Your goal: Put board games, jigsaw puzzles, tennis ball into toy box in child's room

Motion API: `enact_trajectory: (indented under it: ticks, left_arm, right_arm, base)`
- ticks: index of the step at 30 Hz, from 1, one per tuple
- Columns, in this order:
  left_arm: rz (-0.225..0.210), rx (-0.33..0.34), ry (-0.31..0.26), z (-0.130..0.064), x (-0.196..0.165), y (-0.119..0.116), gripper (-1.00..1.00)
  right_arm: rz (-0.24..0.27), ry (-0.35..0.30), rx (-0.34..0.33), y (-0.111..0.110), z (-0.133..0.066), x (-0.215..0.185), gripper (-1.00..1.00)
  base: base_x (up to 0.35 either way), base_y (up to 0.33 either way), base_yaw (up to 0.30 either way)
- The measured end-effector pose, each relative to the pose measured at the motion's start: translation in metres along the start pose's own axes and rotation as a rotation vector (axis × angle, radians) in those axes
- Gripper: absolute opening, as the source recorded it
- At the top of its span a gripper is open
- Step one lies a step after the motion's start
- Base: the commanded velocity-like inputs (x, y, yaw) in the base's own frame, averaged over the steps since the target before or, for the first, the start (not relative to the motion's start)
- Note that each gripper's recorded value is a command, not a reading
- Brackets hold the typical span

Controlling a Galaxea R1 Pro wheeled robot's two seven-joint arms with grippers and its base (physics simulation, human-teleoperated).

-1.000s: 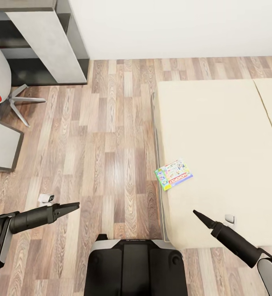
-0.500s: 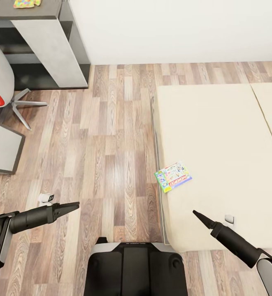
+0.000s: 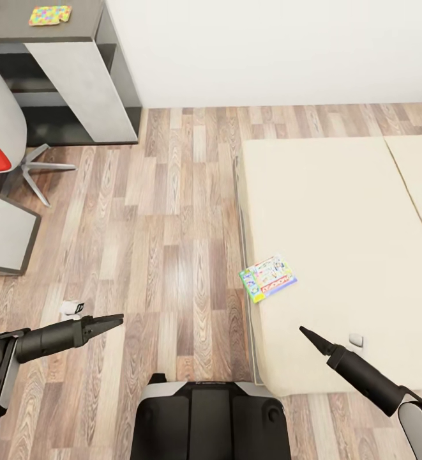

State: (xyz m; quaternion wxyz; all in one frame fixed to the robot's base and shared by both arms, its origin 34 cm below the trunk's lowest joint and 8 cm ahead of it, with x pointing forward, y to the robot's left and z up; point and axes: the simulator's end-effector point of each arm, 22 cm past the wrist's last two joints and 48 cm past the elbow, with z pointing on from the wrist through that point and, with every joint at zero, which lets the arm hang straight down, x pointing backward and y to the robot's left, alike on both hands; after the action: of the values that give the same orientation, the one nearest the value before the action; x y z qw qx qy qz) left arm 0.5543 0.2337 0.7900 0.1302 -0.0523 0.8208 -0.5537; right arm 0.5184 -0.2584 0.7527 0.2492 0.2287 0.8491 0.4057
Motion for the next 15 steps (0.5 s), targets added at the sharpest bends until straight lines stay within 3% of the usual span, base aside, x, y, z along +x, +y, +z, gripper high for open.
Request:
enact_trajectory:
  ticks: [15]
  left_arm:
    - [0.023,0.005,-0.010,-0.0027,-0.0068,-0.0099,1.00]
  right_arm:
    - [-0.005,-0.024,0.009,-0.0045,-0.0037,-0.0027,1.00]
  base:
    - [0.000,0.000,0.000]
